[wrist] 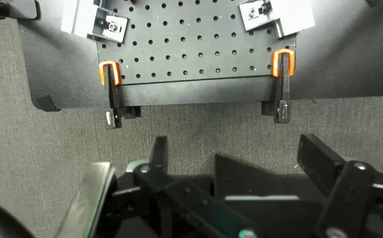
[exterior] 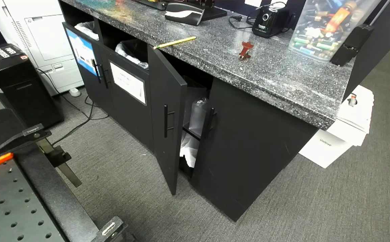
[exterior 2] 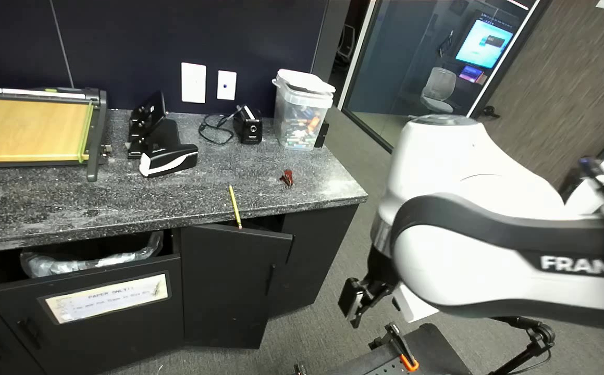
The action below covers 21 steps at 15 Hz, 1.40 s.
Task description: Open the bottom right cabinet door
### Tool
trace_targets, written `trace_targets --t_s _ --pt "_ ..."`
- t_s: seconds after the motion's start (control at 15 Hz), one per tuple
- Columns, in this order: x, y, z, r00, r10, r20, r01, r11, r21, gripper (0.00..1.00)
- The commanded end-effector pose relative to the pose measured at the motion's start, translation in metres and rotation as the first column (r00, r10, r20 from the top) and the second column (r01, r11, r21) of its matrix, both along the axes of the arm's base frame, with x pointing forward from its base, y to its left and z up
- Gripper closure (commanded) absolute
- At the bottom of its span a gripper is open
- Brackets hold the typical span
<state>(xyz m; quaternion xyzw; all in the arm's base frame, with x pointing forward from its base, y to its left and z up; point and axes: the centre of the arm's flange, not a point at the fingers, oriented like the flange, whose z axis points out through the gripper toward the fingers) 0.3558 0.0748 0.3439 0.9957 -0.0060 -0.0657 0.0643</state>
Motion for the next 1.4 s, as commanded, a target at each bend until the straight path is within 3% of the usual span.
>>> trace_targets --t_s 0.0,0.53,0.93,1.33 --pt "0.076 0.005 -0.047 0.999 -0.027 -0.018 0.027 0.999 -0.031 0.0" --pt "0.21 -0.083 -0.098 1.0 -0.002 -0.009 0.002 1.0 0.01 0.0" --pt "0.299 -0.12 -0.182 0.999 0.018 0.032 -0.017 1.0 -0.02 0.0" --pt "0.302 -0.142 -0.294 0.993 0.023 0.119 -0.021 1.0 -0.017 0.0"
